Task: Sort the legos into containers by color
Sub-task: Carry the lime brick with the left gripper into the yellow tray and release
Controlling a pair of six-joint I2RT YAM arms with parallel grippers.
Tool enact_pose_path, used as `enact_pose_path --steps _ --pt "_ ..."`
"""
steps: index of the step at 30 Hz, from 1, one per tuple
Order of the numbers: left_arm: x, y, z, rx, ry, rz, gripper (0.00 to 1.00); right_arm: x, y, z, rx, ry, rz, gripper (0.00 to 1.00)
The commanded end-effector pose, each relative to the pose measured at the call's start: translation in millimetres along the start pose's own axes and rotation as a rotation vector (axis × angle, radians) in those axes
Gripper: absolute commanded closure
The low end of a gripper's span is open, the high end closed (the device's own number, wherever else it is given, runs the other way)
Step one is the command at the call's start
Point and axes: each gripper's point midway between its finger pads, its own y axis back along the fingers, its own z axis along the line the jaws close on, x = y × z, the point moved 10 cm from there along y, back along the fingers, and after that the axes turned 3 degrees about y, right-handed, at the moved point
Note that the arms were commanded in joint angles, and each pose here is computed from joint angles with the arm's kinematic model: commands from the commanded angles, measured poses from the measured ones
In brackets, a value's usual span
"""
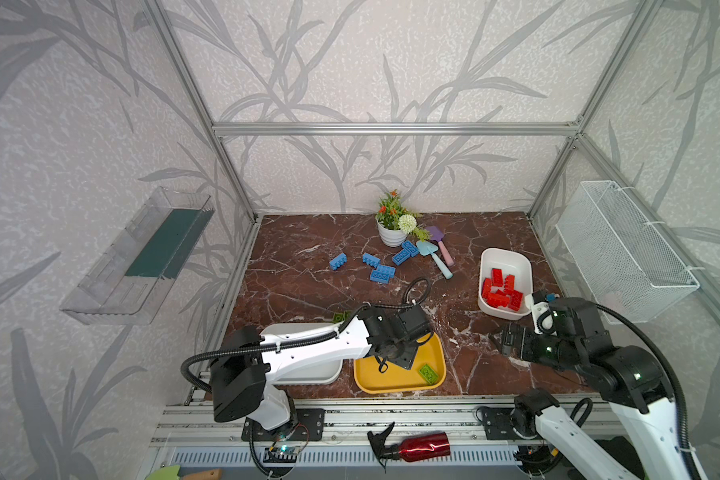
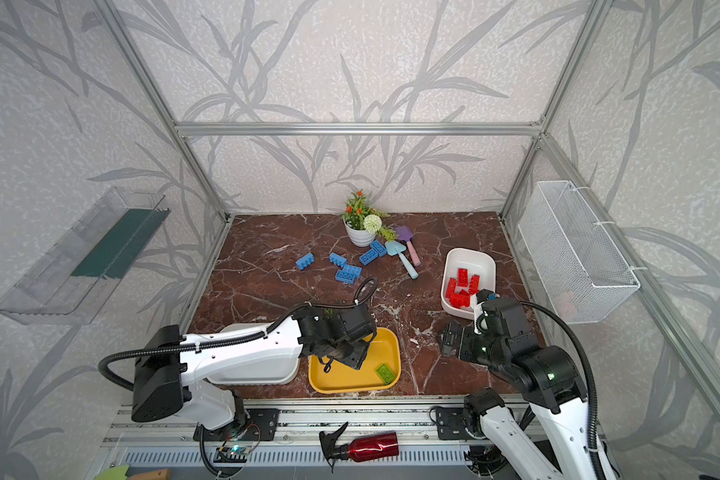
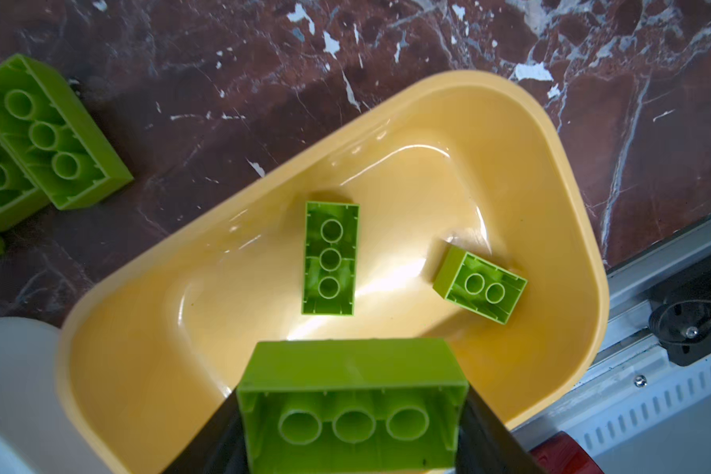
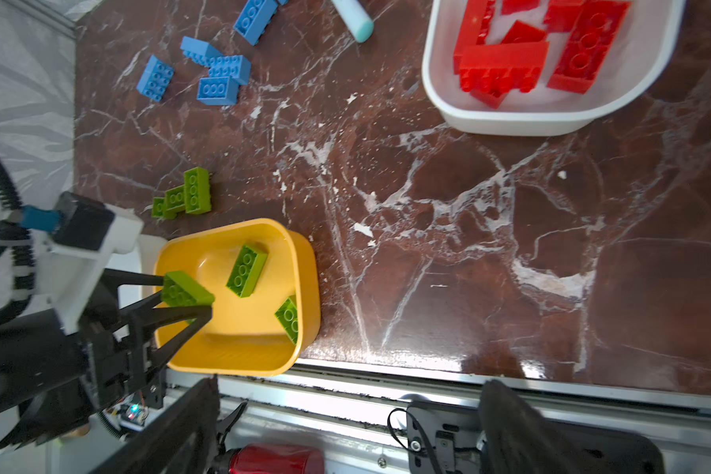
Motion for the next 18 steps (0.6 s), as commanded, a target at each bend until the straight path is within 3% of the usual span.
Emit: enact_pose_path --steps 1,5,8,13,18 --pt "0 -9 -1 -0.009 0.086 -0.06 0.38 15 3 5 -0.126 0.016 0.07 0.01" --pt "-3 -13 0 -0.029 0.099 -0.091 0.15 24 8 6 -0.176 0.034 0.099 0.01" --pt "-9 -7 -1 -0.075 0.09 -0.117 0.07 28 8 6 -0.196 0.038 0.119 0.01" --pt "-23 4 10 -0.119 0.102 -0.126 0.04 28 6 6 -0.21 0.038 0.123 0.01" --pt "-39 19 47 -0.134 0.185 -0.121 0.04 19 -3 9 -0.224 0.023 0.117 0.01"
